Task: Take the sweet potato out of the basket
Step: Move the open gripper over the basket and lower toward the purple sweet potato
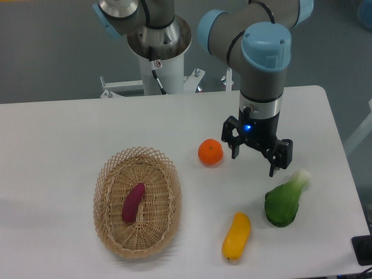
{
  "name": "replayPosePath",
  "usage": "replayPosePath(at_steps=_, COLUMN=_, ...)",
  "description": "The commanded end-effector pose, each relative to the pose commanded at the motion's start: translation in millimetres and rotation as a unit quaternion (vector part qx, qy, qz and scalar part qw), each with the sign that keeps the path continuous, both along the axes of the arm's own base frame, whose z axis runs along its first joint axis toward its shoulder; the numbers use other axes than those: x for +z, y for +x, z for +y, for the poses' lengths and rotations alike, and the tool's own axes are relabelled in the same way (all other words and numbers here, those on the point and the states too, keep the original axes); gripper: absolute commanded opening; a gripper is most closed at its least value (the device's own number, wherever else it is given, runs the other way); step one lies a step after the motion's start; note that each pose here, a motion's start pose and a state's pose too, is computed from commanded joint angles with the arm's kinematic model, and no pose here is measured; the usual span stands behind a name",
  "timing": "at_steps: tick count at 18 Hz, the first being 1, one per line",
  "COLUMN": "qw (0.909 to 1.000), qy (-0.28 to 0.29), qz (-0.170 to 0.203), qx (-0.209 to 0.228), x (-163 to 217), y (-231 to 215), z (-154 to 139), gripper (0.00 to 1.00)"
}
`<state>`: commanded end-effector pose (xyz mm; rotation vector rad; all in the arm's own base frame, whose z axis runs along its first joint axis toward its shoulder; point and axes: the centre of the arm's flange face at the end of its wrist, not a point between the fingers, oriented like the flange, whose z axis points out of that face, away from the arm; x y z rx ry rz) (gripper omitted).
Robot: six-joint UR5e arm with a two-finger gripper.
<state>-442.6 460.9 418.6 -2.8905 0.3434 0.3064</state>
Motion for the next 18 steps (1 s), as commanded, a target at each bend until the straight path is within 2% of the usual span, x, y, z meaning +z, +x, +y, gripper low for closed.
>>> replayPosePath(at_steps=5, qw=0.9999, qy=-0.003, qz=-0.010, qx=0.001, x=-9, y=6, z=4, gripper=1.00)
replayPosePath(at_steps=10, qw=0.9977, qy=0.004, qz=-0.035, qx=0.058, x=-24, y=32, z=22, gripper=1.00)
replayPosePath(at_steps=13, qw=0.9940, qy=0.013, qz=-0.049, qx=0.097, x=-33, y=62, z=42, gripper=1.00)
replayPosePath(at_steps=14, qw=0.9920, qy=0.020, qz=-0.056, qx=0.112, x=-38, y=79, z=57, gripper=1.00)
replayPosePath(at_steps=17, qw=0.9854, qy=0.015, qz=-0.084, qx=0.148, x=-72, y=132, z=87, gripper=1.00)
replayPosePath(at_steps=18, qw=0.9852, qy=0.009, qz=-0.090, qx=0.146, x=-85, y=149, z=93, gripper=1.00)
